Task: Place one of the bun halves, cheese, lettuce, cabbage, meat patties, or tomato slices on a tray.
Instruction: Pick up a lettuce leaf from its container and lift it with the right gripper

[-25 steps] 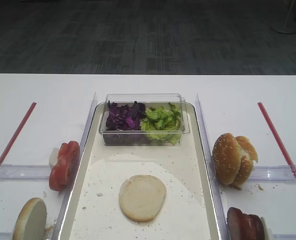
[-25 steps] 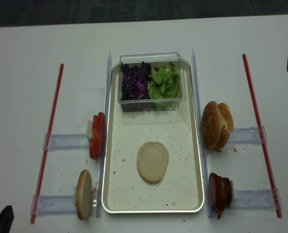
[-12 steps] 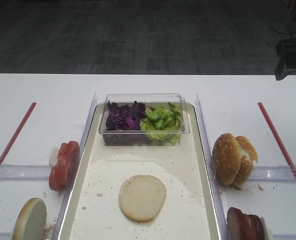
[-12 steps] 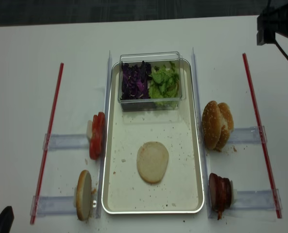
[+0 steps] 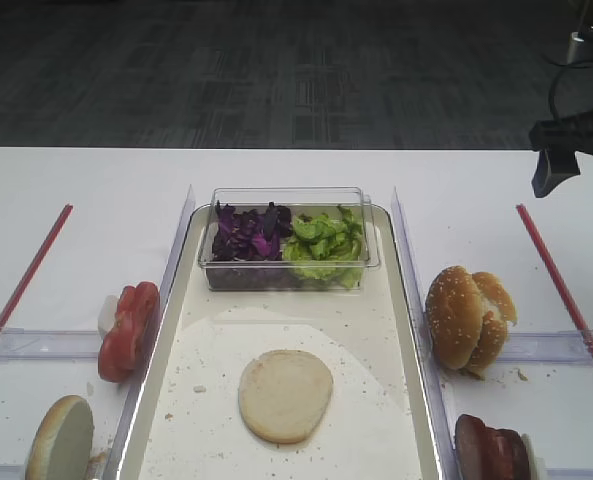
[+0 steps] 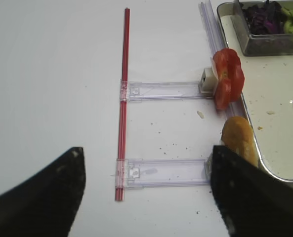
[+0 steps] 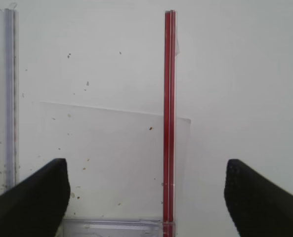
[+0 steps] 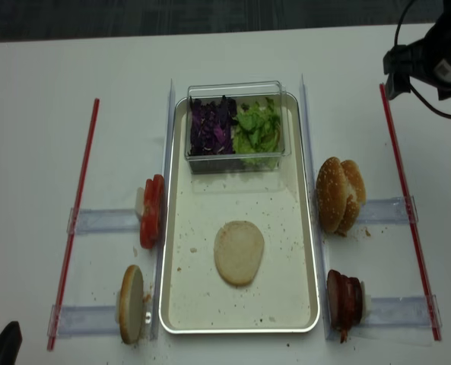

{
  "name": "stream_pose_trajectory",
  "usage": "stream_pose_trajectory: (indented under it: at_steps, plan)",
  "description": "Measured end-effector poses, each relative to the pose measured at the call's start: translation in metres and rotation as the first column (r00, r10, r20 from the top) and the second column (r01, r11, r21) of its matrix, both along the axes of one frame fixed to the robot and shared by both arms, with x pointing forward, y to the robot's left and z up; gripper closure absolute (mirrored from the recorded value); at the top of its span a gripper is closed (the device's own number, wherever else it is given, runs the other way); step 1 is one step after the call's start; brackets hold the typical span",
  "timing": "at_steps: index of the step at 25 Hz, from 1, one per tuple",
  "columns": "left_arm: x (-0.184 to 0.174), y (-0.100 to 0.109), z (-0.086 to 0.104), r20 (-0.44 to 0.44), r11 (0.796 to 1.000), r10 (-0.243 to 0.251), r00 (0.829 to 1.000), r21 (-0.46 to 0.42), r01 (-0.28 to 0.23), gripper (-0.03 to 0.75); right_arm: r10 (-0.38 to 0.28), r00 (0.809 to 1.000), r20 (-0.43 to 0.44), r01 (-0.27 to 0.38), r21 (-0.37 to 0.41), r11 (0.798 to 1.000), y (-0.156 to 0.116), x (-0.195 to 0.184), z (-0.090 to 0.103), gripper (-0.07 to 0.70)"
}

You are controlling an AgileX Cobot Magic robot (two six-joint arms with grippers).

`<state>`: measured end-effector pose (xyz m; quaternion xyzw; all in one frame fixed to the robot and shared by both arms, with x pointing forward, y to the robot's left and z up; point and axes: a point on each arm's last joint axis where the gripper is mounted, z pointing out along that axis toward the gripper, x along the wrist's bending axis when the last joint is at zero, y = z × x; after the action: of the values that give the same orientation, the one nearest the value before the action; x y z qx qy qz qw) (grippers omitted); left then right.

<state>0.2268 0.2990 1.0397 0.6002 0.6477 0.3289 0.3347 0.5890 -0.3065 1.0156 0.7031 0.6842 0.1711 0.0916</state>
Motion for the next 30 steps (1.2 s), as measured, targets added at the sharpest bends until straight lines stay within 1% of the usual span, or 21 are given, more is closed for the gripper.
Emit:
stream_pose_trajectory:
  at_steps: [6,9,13,17,20,24,30]
  plan:
    - [0.0,0.0,0.0,0.0,1.0,0.0,1.0,0.0,0.0,0.225,0.002,1.0,-0.02,-0.002,0.004,1.0,0.0,-0.001,-0.001,-0.011]
    - [0.0,0.0,0.0,0.0,1.0,0.0,1.0,0.0,0.0,0.225,0.003,1.0,-0.029,-0.003,0.007,1.0,0.001,-0.002,-0.001,0.008]
    - [0.0,0.0,0.0,0.0,1.0,0.0,1.0,0.0,0.0,0.225,-0.004,1.0,-0.028,0.005,0.035,0.999,0.003,-0.002,-0.001,0.045]
    - [0.0,0.0,0.0,0.0,1.0,0.0,1.0,0.0,0.0,0.225,0.015,0.999,-0.03,-0.013,0.071,0.997,0.006,-0.002,-0.002,0.052]
    - [0.0,0.0,0.0,0.0,1.0,0.0,1.0,0.0,0.0,0.225,0.054,0.998,-0.026,-0.052,0.073,0.996,0.014,-0.001,-0.002,0.054]
    - [0.0,0.0,0.0,0.0,1.0,0.0,1.0,0.0,0.0,0.225,0.129,0.992,-0.014,-0.128,0.068,0.989,0.039,-0.002,-0.001,0.054]
    - [0.0,0.0,0.0,0.0,1.0,0.0,1.0,0.0,0.0,0.225,0.249,0.969,-0.003,-0.248,0.066,0.967,0.082,-0.007,-0.001,0.054]
